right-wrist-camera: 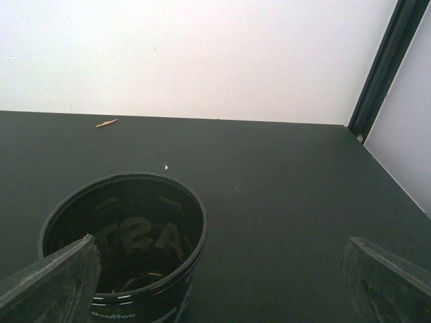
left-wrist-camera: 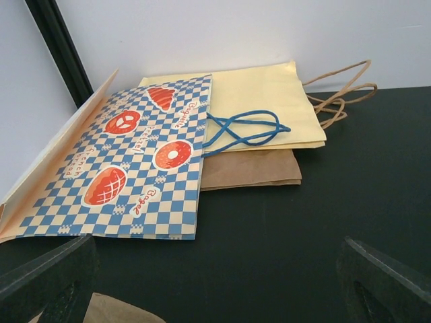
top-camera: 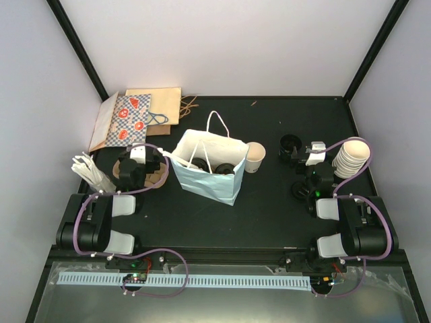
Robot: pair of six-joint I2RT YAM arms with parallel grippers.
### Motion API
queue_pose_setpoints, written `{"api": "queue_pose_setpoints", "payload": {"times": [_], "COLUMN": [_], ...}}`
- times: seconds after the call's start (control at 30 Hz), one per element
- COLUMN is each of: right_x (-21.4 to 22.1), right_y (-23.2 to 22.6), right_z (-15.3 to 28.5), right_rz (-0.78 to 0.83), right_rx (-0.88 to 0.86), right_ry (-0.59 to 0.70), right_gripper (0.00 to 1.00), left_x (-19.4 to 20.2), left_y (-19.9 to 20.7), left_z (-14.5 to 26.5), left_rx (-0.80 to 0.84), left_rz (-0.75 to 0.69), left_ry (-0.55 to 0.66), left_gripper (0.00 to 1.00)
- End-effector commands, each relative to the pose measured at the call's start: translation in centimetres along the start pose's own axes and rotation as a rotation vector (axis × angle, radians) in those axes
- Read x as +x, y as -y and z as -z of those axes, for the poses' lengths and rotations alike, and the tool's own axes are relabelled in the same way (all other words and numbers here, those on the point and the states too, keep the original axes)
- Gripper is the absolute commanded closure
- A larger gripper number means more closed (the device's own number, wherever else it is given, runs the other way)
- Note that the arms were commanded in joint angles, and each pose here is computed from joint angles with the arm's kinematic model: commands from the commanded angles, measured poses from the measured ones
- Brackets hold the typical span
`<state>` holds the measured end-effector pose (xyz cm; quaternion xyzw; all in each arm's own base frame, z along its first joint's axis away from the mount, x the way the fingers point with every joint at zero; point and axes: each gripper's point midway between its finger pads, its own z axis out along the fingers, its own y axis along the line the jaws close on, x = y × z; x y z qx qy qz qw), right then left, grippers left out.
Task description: Pack the takeout coffee
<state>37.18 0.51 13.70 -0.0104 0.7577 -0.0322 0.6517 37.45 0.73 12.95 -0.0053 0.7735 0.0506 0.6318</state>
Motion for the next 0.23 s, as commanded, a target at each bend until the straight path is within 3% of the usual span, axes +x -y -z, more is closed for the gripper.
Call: {"api": "queue_pose_setpoints", "payload": {"times": [0.0, 0.2], "right_x": [-2.03, -2.03], "right_y": [0.22, 0.20], "right_z": [-0.25, -0.31], "right_rz": [-0.010, -0.010], "right_rx": [0.005, 0.004], "right_ry": [0.067, 0.064], "right_gripper": [0.00, 0.00], "left_x": [-2.33, -2.33], "left_y": [0.30, 0.33], "left_z": [-0.21, -0.21], "left_rx": [0.011, 0.012], "left_rz": [0.014, 0.014], "left_ry": [0.063, 0.063], "left_gripper": [0.01, 0.01]}}
